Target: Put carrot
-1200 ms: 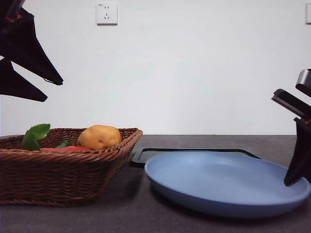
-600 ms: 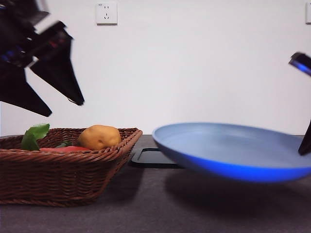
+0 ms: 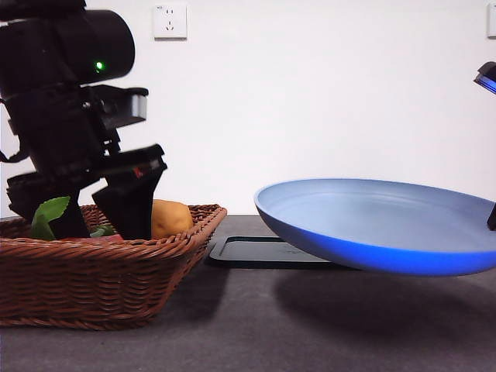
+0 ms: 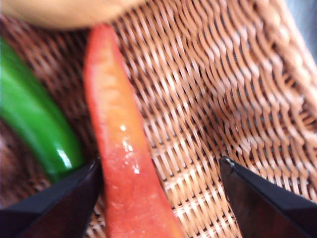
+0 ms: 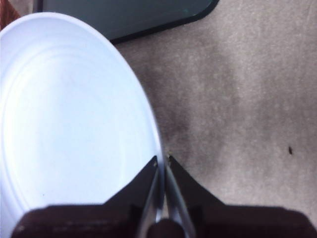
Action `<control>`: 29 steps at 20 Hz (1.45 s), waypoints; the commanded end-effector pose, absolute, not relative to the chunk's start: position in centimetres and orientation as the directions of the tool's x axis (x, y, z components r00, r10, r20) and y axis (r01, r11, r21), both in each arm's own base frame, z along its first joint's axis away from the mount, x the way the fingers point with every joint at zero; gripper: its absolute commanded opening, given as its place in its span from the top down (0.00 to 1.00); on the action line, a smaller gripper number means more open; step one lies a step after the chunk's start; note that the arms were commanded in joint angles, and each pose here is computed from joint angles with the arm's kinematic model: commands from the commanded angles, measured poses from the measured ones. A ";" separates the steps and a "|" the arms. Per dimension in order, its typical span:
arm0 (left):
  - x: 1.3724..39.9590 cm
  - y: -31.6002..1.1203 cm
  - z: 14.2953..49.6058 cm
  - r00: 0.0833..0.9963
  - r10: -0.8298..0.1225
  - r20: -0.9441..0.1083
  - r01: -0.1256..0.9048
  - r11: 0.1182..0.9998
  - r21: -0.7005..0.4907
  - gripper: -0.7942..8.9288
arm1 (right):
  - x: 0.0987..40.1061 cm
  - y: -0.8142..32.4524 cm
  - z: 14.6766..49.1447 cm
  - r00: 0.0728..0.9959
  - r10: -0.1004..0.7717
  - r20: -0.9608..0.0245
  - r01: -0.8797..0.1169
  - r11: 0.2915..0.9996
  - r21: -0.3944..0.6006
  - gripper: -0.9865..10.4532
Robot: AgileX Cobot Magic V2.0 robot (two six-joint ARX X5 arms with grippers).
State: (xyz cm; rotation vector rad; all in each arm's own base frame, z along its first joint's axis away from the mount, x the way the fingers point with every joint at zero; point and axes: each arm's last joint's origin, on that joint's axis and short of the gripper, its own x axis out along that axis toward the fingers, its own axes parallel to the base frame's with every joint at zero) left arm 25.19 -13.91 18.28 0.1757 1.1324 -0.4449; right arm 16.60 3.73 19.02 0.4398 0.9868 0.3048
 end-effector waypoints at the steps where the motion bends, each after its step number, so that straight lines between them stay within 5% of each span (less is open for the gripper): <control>1: 25.5 -14.3 18.1 0.345 -0.249 -0.905 0.442 0.894 -0.078 0.53 | 16.9 3.8 19.5 0.536 0.445 -0.717 -0.057 0.867 0.495 0.91; 5: 25.5 -14.2 18.1 0.340 -0.248 -0.907 0.443 0.893 -0.078 0.79 | 16.9 3.8 19.5 0.536 0.445 -0.717 -0.057 0.867 0.495 0.91; 14: 24.6 -13.7 21.1 0.381 -0.274 -0.883 0.463 0.883 -0.074 0.80 | 16.9 3.8 19.4 0.536 0.445 -0.717 -0.053 0.866 0.498 0.91; 17: 24.4 -14.1 26.0 0.421 -0.438 -0.794 0.498 0.843 -0.201 0.80 | 16.8 3.9 19.4 0.526 0.450 -0.722 -0.042 0.861 0.507 0.91; 20: 24.5 -16.3 30.3 0.339 -0.730 -0.593 0.663 0.633 -0.400 0.80 | 16.8 3.9 19.3 0.520 0.449 -0.726 -0.039 0.862 0.506 0.91; 22: 24.1 -18.3 31.9 0.321 -0.830 -0.455 0.759 0.513 -0.400 0.80 | 16.7 3.9 19.3 0.518 0.451 -0.727 -0.039 0.861 0.507 0.91; 24: 22.9 -20.7 32.3 0.295 -0.868 -0.400 0.813 0.448 -0.373 0.80 | 16.7 3.9 19.3 0.514 0.451 -0.730 -0.036 0.862 0.506 0.91; 29: 20.2 -25.6 30.3 0.374 -0.785 -0.495 0.836 0.515 -0.186 0.80 | 16.5 3.8 19.1 0.493 0.447 -0.747 -0.022 0.864 0.503 0.91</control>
